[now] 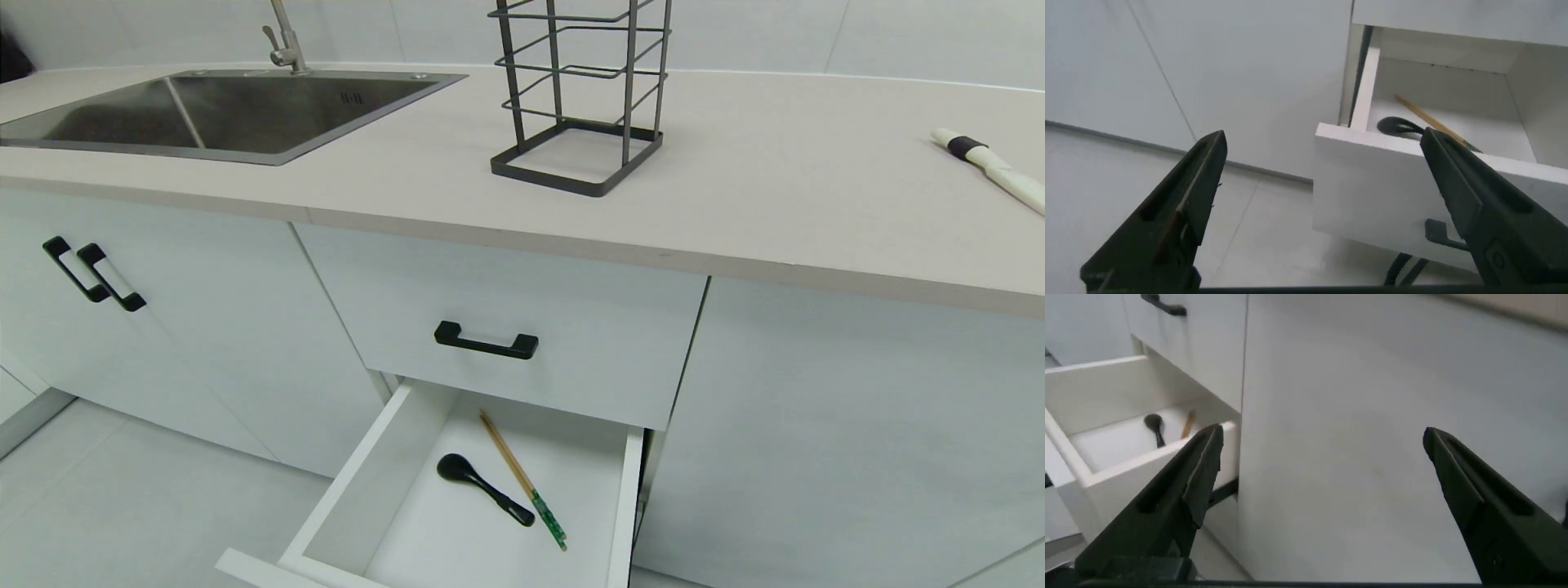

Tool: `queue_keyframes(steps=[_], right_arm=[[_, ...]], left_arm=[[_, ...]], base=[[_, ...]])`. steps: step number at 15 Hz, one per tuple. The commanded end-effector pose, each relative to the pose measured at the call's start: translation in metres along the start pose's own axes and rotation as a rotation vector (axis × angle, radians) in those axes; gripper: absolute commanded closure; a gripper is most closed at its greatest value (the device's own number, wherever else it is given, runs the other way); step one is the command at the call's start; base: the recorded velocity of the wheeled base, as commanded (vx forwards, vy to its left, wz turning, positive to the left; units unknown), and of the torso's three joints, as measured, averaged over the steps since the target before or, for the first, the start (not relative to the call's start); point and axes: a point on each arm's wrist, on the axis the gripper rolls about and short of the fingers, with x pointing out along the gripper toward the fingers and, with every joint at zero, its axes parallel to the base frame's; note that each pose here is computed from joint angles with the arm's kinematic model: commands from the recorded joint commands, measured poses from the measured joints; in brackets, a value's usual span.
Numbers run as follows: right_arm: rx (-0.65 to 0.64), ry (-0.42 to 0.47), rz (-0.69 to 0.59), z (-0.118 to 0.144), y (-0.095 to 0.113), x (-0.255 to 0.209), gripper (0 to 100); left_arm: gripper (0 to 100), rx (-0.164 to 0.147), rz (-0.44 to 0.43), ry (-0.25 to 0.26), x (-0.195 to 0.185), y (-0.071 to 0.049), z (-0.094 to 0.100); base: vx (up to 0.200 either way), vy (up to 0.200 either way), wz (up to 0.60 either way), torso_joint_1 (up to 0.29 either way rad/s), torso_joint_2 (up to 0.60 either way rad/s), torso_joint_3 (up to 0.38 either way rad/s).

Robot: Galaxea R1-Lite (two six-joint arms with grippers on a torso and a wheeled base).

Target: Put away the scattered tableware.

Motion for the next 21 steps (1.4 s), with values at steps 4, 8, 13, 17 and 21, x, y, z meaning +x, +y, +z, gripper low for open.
queue_keyframes(steps=[4, 8, 13, 17, 21], right_arm=[[0.189, 0.149, -0.290, -0.029, 0.004, -0.013, 0], [0.230, 0.206, -0.468, -0.034, 0.001, -0.015, 0], [0.229, 0.198, -0.468, -0.033, 0.001, -0.015, 0], [0.229, 0.198, -0.468, -0.033, 0.001, -0.015, 0], [0.228, 0.199, -0.467, -0.033, 0.001, -0.015, 0]], left_arm=[[0, -0.028, -0.194, -0.208, -0.007, -0.003, 0.071], [0, -0.087, -0.490, 0.108, 0.020, -0.007, 0.075], [0, -0.127, -0.508, 0.325, 0.055, -0.008, 0.071], [0, -0.091, -0.520, 0.415, 0.071, -0.009, 0.066], [0, -0.135, -0.510, 0.641, 0.122, -0.010, 0.063]], base=[[0.000, 0.000, 0.00, 0.000, 0.00, 0.000], [0.000, 0.000, 0.00, 0.000, 0.00, 0.000], [0.000, 0.000, 0.00, 0.000, 0.00, 0.000], [0.000, 0.000, 0.00, 0.000, 0.00, 0.000], [0.000, 0.000, 0.00, 0.000, 0.00, 0.000]])
